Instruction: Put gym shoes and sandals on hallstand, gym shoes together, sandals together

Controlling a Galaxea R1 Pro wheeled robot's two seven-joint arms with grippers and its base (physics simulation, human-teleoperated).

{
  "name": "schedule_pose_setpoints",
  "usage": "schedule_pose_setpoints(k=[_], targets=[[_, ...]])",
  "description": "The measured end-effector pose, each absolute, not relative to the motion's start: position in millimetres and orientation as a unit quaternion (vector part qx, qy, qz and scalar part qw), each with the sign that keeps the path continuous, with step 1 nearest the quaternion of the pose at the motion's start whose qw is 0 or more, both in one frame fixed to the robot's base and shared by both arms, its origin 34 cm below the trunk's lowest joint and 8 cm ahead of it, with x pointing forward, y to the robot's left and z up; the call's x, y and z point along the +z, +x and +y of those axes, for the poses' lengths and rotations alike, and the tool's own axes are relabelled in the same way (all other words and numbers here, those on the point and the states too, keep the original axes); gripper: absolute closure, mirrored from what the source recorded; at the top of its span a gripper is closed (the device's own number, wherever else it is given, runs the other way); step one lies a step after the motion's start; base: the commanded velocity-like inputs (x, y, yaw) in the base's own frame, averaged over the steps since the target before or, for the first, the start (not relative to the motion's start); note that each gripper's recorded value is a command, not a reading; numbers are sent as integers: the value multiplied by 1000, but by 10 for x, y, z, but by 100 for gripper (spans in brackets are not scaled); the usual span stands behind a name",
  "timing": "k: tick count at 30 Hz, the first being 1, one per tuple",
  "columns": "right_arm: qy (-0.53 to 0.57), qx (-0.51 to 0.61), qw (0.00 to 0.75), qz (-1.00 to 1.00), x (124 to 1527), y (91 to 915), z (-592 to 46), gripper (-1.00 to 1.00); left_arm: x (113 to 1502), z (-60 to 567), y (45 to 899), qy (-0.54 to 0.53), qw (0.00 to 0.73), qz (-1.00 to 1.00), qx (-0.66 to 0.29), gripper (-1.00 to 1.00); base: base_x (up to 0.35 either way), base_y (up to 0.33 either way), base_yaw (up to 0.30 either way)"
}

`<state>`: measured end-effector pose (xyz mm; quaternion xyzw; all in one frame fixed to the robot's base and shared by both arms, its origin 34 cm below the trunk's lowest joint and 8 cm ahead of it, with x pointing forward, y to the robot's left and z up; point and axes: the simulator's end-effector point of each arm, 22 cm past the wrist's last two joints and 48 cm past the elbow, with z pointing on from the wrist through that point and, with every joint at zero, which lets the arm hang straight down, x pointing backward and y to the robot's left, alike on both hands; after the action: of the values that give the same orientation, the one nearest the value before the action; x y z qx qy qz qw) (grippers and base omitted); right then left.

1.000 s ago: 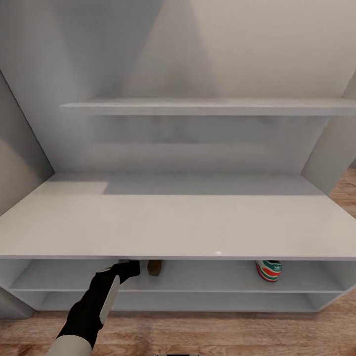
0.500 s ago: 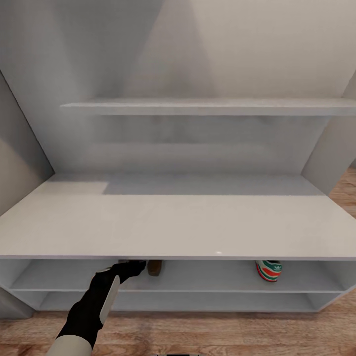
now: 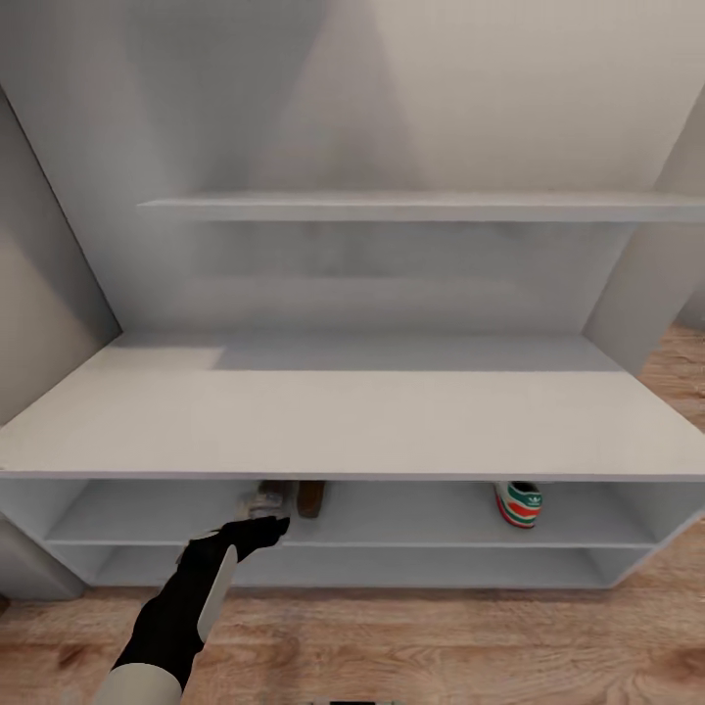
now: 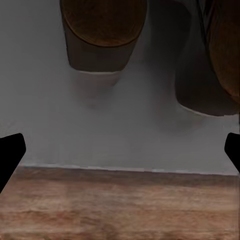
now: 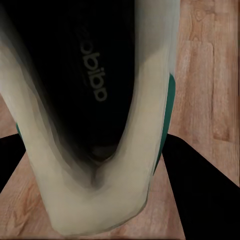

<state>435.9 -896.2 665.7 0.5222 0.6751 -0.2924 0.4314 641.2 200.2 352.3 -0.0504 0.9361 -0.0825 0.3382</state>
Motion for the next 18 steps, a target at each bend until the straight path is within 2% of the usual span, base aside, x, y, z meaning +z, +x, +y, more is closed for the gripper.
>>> schedule_pose_setpoints(k=[18], targets=[[522, -292, 431, 676, 6650, 4368, -8956, 100, 3541, 1985, 6440, -50, 347, 933, -84, -100, -341, 0, 0]])
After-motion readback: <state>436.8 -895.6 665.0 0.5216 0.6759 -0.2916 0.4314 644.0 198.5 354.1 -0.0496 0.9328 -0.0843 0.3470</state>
